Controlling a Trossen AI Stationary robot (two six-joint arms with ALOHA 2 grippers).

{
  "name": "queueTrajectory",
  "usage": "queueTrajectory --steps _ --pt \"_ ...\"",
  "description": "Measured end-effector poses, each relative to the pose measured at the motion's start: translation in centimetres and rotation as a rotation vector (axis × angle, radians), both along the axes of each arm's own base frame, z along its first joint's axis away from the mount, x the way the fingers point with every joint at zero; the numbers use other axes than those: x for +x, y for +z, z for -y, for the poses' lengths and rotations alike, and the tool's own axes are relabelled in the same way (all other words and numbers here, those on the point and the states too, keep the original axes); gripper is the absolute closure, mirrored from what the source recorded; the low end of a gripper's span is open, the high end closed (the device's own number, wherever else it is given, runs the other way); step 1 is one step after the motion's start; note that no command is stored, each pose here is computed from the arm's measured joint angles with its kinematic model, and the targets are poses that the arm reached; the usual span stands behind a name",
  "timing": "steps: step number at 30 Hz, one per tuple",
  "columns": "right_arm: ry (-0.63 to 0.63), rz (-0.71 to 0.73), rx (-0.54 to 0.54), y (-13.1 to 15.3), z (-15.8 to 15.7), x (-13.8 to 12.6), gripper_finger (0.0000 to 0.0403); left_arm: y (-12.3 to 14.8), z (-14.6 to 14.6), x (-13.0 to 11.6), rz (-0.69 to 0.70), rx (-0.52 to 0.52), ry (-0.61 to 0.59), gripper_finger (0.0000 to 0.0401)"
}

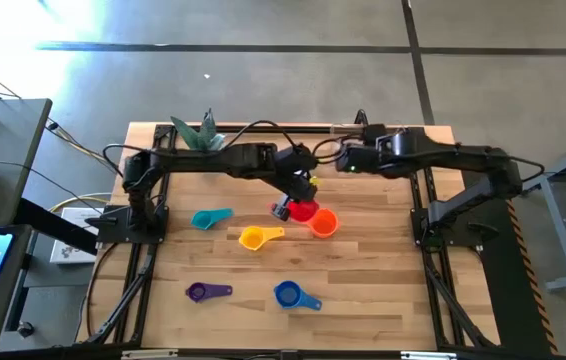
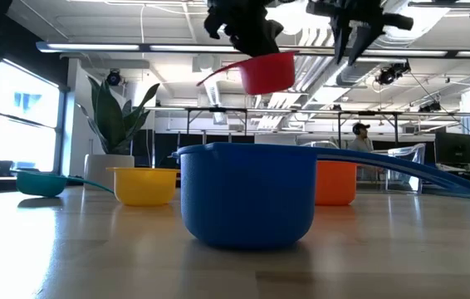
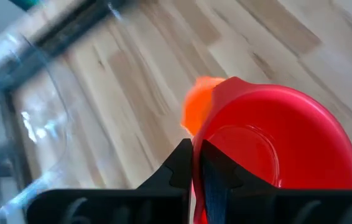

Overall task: Nest measuring cups in basket
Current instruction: Stack the red measuring cup on top of the orange measuring cup

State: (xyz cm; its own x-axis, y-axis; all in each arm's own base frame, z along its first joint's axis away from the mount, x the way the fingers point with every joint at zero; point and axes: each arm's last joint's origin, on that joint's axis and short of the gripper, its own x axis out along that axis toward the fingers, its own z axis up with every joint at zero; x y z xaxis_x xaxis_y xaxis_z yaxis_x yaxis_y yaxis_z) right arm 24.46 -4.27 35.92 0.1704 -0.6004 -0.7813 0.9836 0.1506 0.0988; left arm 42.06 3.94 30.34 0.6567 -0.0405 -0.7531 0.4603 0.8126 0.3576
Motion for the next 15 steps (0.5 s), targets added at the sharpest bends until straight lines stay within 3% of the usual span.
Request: queueTrajectory --steps 9,15 --pt "0.004 0.037 -0.052 1.9 0.1 -0.2 0.0295 -0.7 0.2 2.7 0.186 -0.004 -0.138 0.0393" --pt "0.006 0.018 -0.042 1.7 0.1 -0.2 0.0295 -2.7 0.2 3.8 0.186 -0.031 -0.190 0.0393"
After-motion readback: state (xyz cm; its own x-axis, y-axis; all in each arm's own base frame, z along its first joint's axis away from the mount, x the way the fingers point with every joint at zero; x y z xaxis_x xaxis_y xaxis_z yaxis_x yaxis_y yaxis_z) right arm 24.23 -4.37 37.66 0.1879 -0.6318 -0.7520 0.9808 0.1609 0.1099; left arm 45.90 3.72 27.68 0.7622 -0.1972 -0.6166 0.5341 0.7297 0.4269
